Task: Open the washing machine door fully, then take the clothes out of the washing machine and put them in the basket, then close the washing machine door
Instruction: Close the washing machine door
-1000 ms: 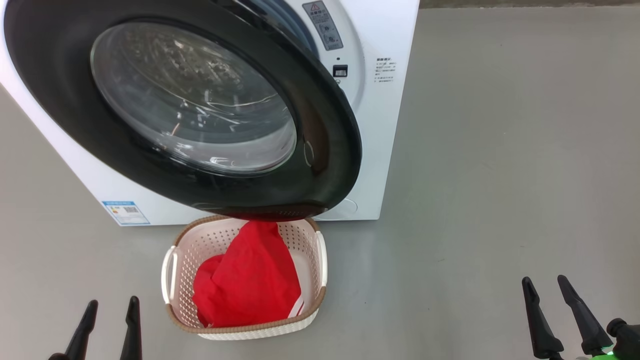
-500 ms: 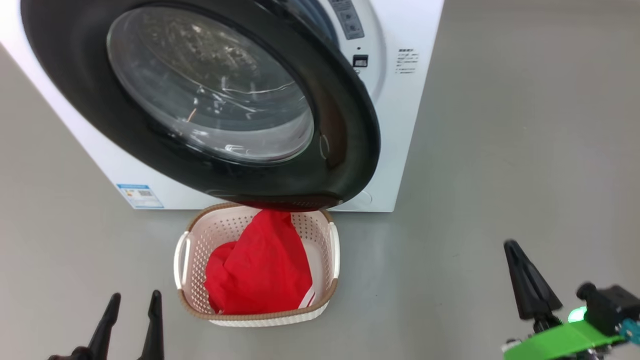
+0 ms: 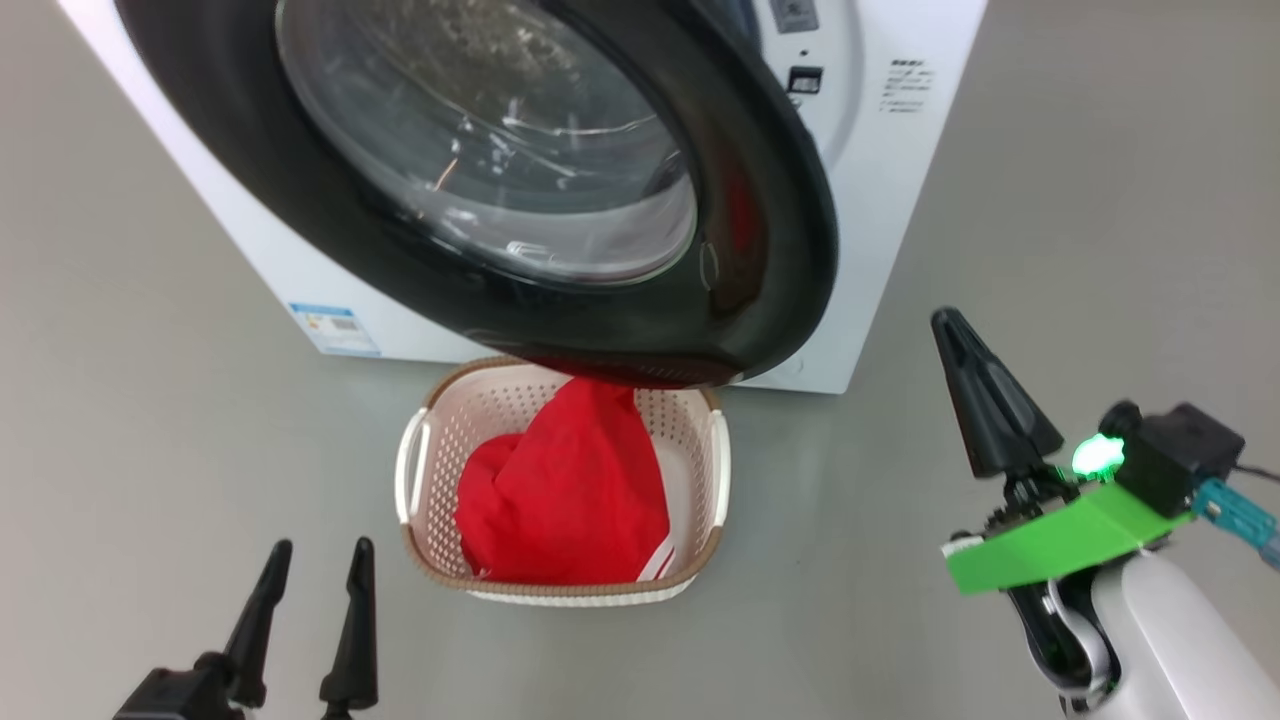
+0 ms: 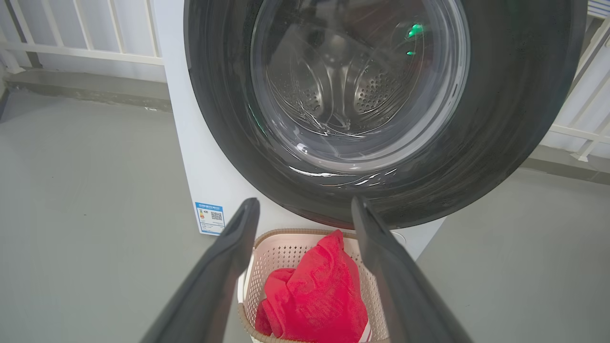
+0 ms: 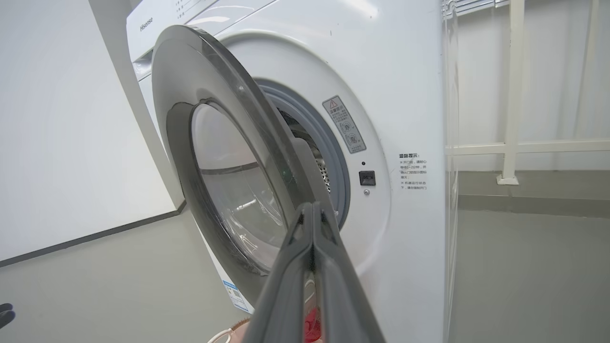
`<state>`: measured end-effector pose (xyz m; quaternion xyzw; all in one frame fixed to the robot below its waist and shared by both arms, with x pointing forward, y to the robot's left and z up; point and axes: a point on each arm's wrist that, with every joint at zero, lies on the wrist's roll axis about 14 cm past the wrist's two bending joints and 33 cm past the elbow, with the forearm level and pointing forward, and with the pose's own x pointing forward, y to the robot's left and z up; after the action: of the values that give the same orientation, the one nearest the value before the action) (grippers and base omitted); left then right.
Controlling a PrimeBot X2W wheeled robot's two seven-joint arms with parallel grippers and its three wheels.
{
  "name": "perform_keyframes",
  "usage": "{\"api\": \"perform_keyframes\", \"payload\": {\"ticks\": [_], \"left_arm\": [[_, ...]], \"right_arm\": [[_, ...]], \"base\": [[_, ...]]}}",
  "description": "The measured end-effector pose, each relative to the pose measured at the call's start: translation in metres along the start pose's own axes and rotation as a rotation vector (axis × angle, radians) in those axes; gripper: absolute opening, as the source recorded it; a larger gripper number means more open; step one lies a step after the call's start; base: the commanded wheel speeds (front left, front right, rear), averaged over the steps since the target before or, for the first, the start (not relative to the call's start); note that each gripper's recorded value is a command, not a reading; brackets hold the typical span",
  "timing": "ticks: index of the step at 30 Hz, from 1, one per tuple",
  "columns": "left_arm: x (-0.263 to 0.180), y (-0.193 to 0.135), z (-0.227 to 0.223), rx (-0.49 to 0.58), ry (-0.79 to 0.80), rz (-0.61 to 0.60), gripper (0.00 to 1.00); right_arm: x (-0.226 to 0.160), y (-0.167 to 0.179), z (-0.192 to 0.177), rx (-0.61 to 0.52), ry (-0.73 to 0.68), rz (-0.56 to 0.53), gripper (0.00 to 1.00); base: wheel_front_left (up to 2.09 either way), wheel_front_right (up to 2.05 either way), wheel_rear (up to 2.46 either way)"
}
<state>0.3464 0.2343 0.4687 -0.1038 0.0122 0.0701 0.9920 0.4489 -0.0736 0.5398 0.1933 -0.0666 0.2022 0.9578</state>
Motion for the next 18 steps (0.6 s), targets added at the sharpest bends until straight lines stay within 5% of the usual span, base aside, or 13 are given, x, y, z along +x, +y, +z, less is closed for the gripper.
{"api": "perform_keyframes", "payload": {"ticks": [18], "left_arm": [[0.033,-0.003,-0.007,-0.033,0.014,0.011,1.00]], "right_arm": [[0.070,0.012,-0.052,-0.002,0.095,0.149,0.00]], "base": [[0.00,0.00,0.00]]}}
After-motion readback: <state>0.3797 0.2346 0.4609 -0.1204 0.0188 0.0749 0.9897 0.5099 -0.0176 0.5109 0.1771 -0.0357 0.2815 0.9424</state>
